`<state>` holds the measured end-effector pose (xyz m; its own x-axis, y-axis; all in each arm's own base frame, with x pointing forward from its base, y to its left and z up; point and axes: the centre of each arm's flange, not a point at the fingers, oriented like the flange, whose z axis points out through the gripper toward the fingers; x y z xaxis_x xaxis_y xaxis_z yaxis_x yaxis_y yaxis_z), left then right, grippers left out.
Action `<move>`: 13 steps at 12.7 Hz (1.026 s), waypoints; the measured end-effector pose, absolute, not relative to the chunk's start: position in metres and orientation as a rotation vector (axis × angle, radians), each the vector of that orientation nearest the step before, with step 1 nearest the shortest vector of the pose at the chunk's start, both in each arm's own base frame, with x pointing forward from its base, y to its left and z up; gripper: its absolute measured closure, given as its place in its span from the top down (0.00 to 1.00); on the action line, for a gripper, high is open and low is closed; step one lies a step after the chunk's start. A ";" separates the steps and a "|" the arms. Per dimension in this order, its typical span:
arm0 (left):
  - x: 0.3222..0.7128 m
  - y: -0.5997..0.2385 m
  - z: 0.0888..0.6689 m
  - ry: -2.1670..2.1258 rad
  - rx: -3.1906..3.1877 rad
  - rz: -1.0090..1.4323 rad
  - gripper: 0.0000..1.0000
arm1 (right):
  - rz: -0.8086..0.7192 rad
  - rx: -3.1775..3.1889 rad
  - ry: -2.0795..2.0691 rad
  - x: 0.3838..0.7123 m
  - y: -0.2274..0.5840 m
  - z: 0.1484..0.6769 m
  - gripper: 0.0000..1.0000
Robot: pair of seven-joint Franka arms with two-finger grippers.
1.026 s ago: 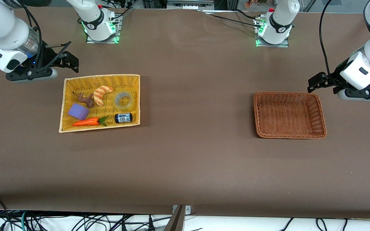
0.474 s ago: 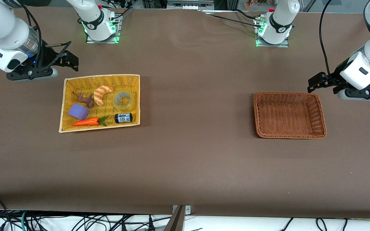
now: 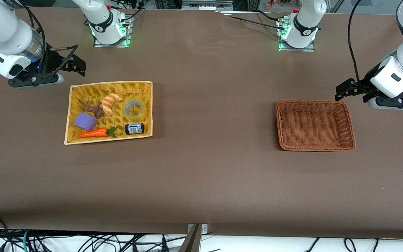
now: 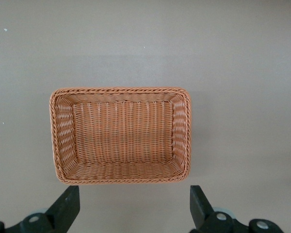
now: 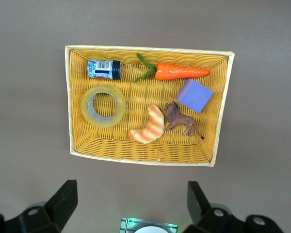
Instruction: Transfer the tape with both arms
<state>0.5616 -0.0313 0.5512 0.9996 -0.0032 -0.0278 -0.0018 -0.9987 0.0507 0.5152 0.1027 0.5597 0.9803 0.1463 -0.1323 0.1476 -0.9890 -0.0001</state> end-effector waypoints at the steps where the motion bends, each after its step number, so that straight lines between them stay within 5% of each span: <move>1: 0.562 -0.031 0.551 -0.004 3.091 -0.043 1.00 | -0.207 3.116 0.231 0.515 0.103 0.560 1.00; 7: 0.562 -0.031 0.551 -0.004 3.091 -0.042 1.00 | -0.256 3.114 0.231 0.518 0.102 0.525 1.00; 13: 0.562 -0.031 0.552 -0.004 3.091 -0.041 1.00 | -0.209 3.151 0.250 0.537 0.109 0.387 1.00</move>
<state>0.5619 -0.0313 0.5519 0.9996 -0.0032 -0.0263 -0.0019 -0.9987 0.0508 0.5369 0.1091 0.3868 0.9788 0.1589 -0.1293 0.1554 -0.9872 -0.0365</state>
